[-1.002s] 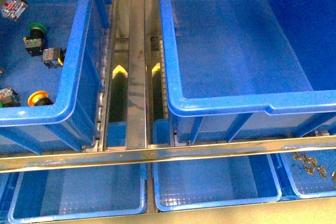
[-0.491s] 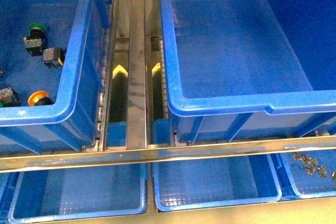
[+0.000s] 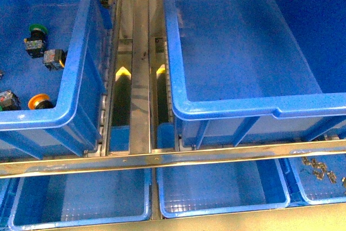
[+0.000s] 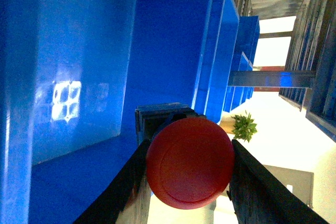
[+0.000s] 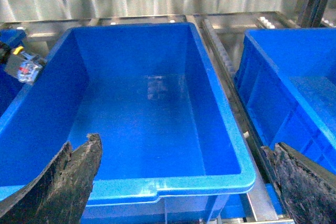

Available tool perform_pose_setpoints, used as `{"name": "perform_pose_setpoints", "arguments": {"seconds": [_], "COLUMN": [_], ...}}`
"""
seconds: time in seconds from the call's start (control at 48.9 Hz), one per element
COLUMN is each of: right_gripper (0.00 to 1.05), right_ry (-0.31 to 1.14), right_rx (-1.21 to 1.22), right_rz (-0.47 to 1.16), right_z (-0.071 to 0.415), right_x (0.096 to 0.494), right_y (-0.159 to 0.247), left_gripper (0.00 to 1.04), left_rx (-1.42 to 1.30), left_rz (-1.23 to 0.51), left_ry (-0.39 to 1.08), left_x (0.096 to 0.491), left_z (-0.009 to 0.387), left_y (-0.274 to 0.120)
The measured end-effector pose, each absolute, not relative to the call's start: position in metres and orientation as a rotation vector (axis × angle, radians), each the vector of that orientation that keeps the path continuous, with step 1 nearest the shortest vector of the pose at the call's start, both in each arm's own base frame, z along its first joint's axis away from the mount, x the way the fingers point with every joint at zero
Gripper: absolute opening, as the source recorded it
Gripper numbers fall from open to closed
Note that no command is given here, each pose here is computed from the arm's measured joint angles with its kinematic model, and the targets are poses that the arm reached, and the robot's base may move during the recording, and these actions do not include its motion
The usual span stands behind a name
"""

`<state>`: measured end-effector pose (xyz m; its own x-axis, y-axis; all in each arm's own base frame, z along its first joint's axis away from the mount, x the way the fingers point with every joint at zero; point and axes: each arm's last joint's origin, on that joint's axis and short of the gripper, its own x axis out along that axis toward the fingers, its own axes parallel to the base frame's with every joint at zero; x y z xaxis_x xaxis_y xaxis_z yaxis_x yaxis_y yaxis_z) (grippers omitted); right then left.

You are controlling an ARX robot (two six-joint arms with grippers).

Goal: Pick red and yellow buttons and place in box

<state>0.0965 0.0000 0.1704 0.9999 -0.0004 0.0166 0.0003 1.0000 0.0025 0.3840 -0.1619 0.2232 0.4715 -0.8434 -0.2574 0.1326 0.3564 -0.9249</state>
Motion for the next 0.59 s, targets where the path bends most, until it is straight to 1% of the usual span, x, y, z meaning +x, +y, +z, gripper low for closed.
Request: {"name": "perform_pose_setpoints", "arguments": {"seconds": [0.184,0.347,0.593], "right_gripper": [0.99,0.99,0.99], "right_ry": [-0.017,-0.017,-0.017], "right_rx": [0.002,0.003,0.002], "right_rz": [0.0,0.0,0.0], "right_z": [0.17,0.17,0.17], "right_x": [0.097,0.097,0.097], "right_y": [0.0,0.0,0.0], "left_gripper": [0.34,0.34,0.34], "left_rx": [-1.062,-1.102,-1.113], "left_rz": [-0.748,-0.728,-0.73], "left_ry": [0.879,0.911,0.913], "left_x": [0.389,0.388,0.385], "left_z": [0.215,0.206,0.21], "left_y": [-0.185,-0.197,-0.208]}}
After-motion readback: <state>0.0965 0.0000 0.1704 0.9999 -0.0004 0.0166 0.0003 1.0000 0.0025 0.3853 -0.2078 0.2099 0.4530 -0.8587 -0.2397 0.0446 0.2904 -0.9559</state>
